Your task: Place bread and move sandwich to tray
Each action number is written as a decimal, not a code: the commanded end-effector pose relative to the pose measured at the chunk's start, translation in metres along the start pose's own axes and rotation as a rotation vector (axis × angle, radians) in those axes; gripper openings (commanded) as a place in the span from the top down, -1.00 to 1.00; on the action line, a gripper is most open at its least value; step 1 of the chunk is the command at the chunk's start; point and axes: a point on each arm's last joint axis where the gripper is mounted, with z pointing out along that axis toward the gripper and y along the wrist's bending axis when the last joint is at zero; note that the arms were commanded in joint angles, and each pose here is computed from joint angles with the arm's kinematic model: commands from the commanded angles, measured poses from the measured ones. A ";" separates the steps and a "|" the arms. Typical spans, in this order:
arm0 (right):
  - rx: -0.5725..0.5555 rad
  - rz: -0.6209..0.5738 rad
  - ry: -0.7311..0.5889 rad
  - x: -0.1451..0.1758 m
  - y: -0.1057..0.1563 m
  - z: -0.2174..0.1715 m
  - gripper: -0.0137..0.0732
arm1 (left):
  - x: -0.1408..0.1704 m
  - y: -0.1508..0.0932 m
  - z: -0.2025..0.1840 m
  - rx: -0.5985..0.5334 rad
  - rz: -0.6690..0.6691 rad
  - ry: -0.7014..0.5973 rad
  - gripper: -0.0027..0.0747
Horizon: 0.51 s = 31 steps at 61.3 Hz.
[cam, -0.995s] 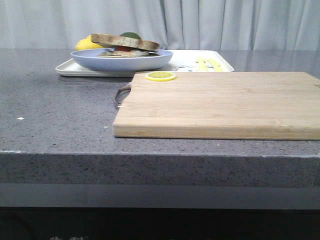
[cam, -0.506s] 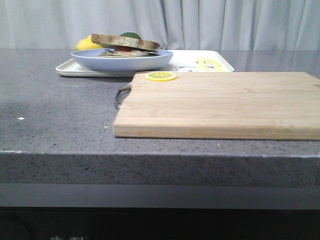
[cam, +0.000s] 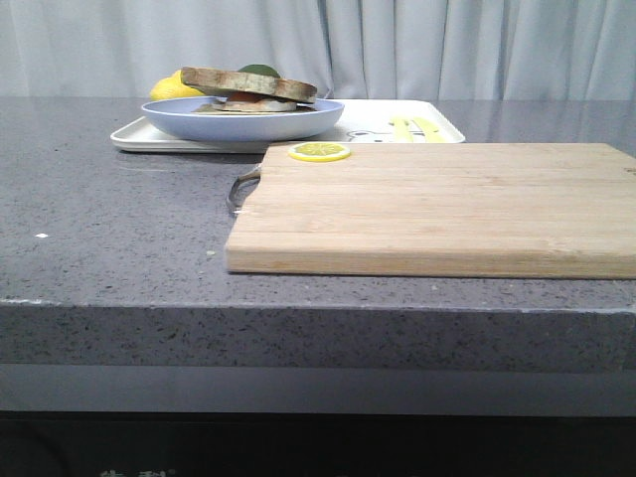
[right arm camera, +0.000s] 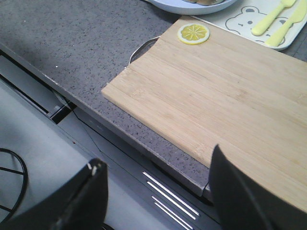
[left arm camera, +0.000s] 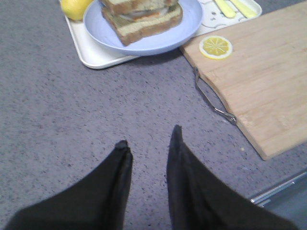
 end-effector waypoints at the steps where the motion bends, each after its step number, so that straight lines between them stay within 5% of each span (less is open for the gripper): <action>1: 0.009 -0.002 -0.088 -0.011 0.000 -0.006 -0.41 | -0.015 0.003 -0.012 -0.043 -0.017 -0.141 0.44; 31: 0.009 -0.002 -0.088 -0.011 0.000 -0.006 -0.41 | -0.016 0.003 -0.012 -0.044 -0.044 -0.155 0.45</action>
